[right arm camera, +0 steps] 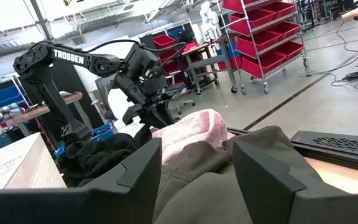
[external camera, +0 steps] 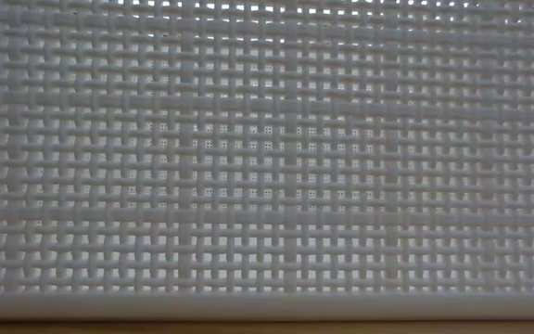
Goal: Sort clothes
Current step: Put the pink polo shirt into the white bin
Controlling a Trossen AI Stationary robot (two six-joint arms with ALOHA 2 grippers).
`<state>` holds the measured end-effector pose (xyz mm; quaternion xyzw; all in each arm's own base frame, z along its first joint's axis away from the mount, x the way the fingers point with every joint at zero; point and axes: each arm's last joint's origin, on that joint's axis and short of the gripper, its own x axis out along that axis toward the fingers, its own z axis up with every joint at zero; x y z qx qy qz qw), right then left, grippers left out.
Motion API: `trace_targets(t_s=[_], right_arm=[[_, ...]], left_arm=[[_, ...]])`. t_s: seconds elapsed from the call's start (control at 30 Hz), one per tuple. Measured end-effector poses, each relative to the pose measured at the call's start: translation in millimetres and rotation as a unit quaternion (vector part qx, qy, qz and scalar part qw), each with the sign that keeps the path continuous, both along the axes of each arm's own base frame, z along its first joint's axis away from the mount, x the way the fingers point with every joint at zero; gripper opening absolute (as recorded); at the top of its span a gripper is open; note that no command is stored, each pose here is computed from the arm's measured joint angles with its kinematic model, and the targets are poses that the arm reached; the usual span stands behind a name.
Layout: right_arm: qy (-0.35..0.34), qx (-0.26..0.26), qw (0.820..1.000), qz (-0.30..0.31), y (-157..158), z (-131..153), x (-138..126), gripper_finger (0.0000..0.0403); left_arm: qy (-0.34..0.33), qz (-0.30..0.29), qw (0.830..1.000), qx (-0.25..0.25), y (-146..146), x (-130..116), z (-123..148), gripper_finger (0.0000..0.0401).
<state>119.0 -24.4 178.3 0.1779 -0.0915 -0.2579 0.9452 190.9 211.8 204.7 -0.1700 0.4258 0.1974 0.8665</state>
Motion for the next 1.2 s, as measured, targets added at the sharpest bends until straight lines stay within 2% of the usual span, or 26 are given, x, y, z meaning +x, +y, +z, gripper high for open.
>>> trace_targets(t_s=[0.1, 0.17, 0.27, 0.43, 0.6, 0.73, 0.87, 1.03, 1.2], right_arm=[[-0.005, 0.000, 1.000, 0.000, 0, 1, 0, 0.0185], [-0.011, 0.000, 1.000, 0.000, 0, 2, 0, 0.0185], [-0.023, 0.007, 1.000, 0.001, 0, 3, 0, 0.0185], [-0.055, 0.006, 0.998, 0.003, 0, 9, -1, 0.0185], [-0.082, 0.001, 0.997, 0.003, 0, 14, -2, 0.0185], [-0.122, -0.022, 0.992, 0.001, 1, 26, -5, 0.0185], [-0.139, -0.054, 0.989, 0.024, 2, 55, -3, 0.0185], [-0.121, -0.103, 0.987, 0.011, -1, 113, 3, 0.0185], [-0.013, -0.092, 0.996, -0.006, -13, 166, 28, 0.0185]], left_arm=[[0.001, -0.006, 1.000, 0.002, -2, 3, 0, 0.0044], [0.003, 0.000, 1.000, 0.009, -3, 3, 2, 0.0015], [-0.012, 0.007, 0.999, 0.044, -4, 2, 23, 0.0011], [-0.094, -0.003, 0.987, 0.130, -18, -2, 91, 0.0005], [-0.196, -0.036, 0.958, 0.204, -49, -18, 158, 0.0003], [-0.266, -0.064, 0.928, 0.251, -76, -35, 203, 0.0002], [-0.317, -0.066, 0.906, 0.272, -96, -50, 235, 0.0001], [-0.353, -0.066, 0.890, 0.282, -108, -58, 260, 0.0001], [-0.388, -0.022, 0.888, 0.245, -105, -56, 268, 0.0000]])
